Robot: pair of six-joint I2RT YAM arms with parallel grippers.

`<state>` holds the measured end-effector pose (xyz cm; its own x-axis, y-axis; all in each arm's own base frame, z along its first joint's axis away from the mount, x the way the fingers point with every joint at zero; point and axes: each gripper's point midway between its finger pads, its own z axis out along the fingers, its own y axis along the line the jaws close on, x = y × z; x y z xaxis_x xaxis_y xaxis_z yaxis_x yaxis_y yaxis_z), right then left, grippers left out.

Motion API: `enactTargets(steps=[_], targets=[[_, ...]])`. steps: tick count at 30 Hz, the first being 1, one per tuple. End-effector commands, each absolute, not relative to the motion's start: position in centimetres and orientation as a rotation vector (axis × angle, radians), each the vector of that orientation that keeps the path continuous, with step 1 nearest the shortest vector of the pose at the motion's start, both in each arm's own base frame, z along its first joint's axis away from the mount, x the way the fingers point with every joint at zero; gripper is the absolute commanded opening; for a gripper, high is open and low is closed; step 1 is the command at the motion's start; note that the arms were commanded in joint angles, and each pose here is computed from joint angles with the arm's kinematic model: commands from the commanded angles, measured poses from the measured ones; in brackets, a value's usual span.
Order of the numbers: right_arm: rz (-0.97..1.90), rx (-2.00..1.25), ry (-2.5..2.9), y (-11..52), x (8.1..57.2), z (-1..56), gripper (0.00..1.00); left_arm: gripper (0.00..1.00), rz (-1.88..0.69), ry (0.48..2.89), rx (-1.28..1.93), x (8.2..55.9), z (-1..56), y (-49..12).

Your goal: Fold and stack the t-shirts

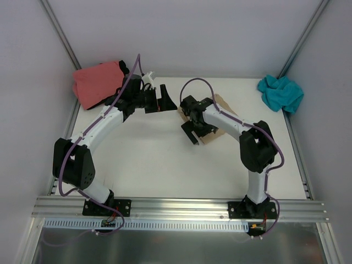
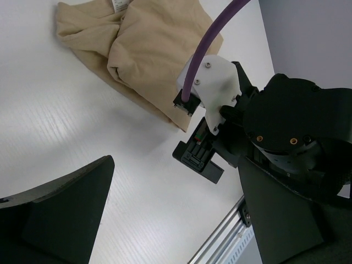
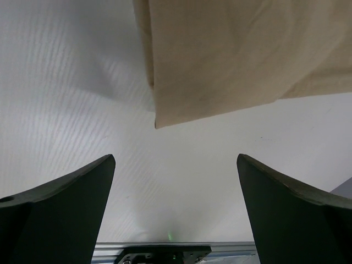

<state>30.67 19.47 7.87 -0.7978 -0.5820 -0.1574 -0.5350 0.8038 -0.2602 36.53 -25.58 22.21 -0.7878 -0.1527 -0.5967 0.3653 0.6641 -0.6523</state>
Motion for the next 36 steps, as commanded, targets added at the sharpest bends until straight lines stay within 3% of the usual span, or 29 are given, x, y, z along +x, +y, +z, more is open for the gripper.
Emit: enactTargets(steps=[1, 22, 23, 24, 29, 36], targets=[[-0.375, -0.86, 2.698, 18.8, 32.2, 8.2, 0.99, 0.99, -1.113, 2.196, 0.187, 37.1, 23.6, -26.0], [-0.302, -0.799, 2.802, 19.8, 34.0, 1.9, 0.98, 0.99, -1.085, 2.226, 0.196, 37.1, 22.9, -25.0], [-0.297, -0.794, 2.802, 19.8, 34.1, 1.8, 0.93, 0.99, -1.083, 2.226, 0.196, 37.1, 22.9, -24.9], [-0.29, -0.793, 2.806, 19.8, 34.3, 1.6, 0.82, 0.99, -1.082, 2.228, 0.193, 37.0, 22.9, -24.8], [-0.28, -0.791, 2.826, 19.6, 34.3, 1.0, 0.54, 0.99, -1.076, 2.232, 0.184, 37.1, 22.7, -24.3], [-0.27, -0.773, 2.85, 19.4, 34.4, 0.6, 0.31, 0.99, -1.073, 2.229, 0.169, 37.4, 22.7, -23.9]])
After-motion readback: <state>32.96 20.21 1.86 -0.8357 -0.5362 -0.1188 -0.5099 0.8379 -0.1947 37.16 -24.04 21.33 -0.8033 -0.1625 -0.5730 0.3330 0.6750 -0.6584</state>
